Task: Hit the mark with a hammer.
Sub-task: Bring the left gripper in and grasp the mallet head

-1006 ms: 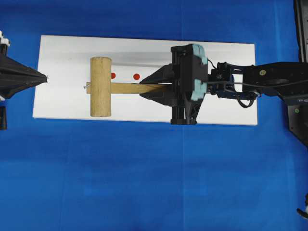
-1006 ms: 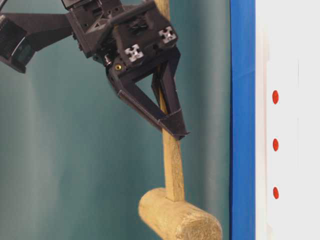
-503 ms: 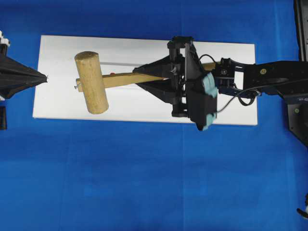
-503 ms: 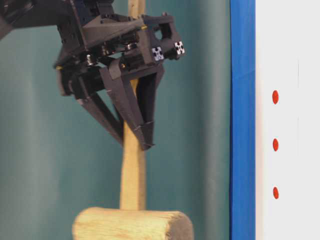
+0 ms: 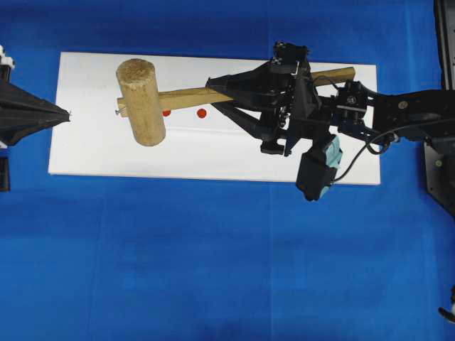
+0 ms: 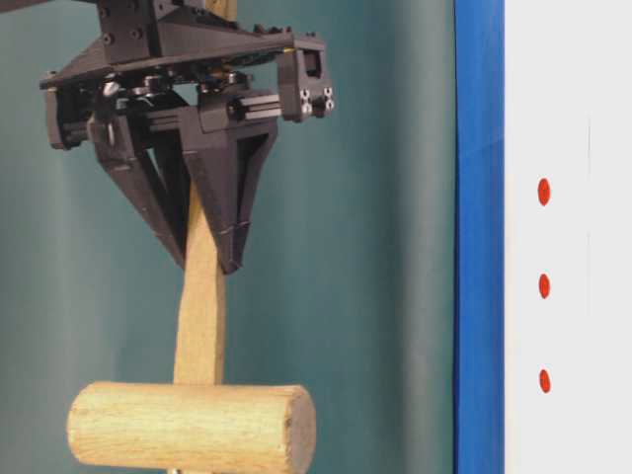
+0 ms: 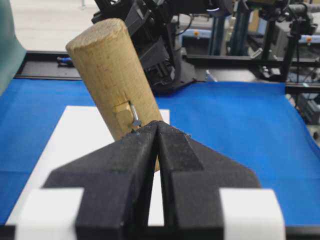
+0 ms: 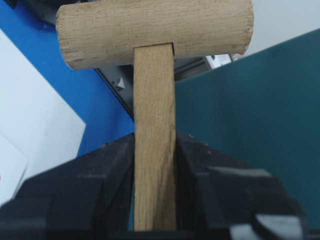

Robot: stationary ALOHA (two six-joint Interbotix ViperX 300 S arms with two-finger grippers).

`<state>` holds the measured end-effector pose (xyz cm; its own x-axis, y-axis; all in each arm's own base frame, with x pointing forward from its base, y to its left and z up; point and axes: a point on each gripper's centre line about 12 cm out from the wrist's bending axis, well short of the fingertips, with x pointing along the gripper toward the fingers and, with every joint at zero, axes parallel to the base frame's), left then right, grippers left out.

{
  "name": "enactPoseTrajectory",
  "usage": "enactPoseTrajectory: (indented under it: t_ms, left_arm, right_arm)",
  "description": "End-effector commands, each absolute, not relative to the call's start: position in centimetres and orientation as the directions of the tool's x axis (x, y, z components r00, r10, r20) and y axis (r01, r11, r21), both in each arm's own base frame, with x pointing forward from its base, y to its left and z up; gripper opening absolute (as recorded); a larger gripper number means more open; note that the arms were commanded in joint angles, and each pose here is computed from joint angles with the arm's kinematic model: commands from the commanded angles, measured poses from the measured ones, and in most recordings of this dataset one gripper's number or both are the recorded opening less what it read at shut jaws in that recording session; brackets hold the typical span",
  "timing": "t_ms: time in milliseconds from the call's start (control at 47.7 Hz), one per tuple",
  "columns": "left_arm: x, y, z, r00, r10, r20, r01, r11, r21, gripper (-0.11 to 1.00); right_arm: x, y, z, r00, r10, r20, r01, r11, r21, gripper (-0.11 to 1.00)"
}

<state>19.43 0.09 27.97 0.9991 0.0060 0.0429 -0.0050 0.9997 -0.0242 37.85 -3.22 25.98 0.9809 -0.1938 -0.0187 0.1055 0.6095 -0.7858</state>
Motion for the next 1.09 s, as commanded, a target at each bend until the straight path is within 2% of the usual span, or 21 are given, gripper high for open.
enactPoseTrajectory:
  t_ms: [0,314,356,440,608,671,713,1069]
  left_arm:
    - [19.6,0.1,28.4,0.999,0.007,0.054,-0.005,1.000,-0.030,0.00]
    - [19.6,0.1,28.5,0.998,0.007,0.058,-0.002,0.997,-0.081,0.01]
    - [19.6,0.1,28.4,0.998,0.008,0.058,-0.003,0.996,-0.091,0.04]
    - [19.6,0.1,28.5,0.998,0.008,0.060,-0.001,0.993,-0.119,0.23]
    - [19.8,0.3,28.4,0.998,0.018,0.057,-0.009,0.989,-0.148,0.74]
    - [19.9,0.4,28.5,0.998,0.023,0.060,-0.014,0.989,-0.149,0.87]
    - [20.0,0.5,28.6,0.997,0.028,0.067,-0.017,0.989,-0.149,0.92]
    - [23.6,1.4,29.3,0.992,0.062,0.106,-0.045,0.987,-0.153,0.93]
  right_arm:
    - [37.6,-3.3,27.7,0.979,-0.201,0.038,0.155,0.609,-0.778,0.10]
    - [37.7,-3.3,27.7,0.979,-0.201,0.039,0.156,0.609,-0.778,0.10]
    - [37.6,-3.3,27.7,0.979,-0.201,0.039,0.156,0.609,-0.778,0.10]
    - [37.7,-3.3,27.7,0.979,-0.201,0.039,0.156,0.609,-0.778,0.10]
    - [37.7,-3.3,27.7,0.979,-0.201,0.039,0.156,0.609,-0.778,0.10]
    - [37.7,-3.3,27.7,0.979,-0.201,0.039,0.156,0.609,-0.778,0.10]
    - [37.7,-3.2,27.7,0.979,-0.199,0.039,0.155,0.609,-0.778,0.10]
    - [37.7,-3.2,27.6,0.980,-0.197,0.025,0.142,0.612,-0.778,0.10]
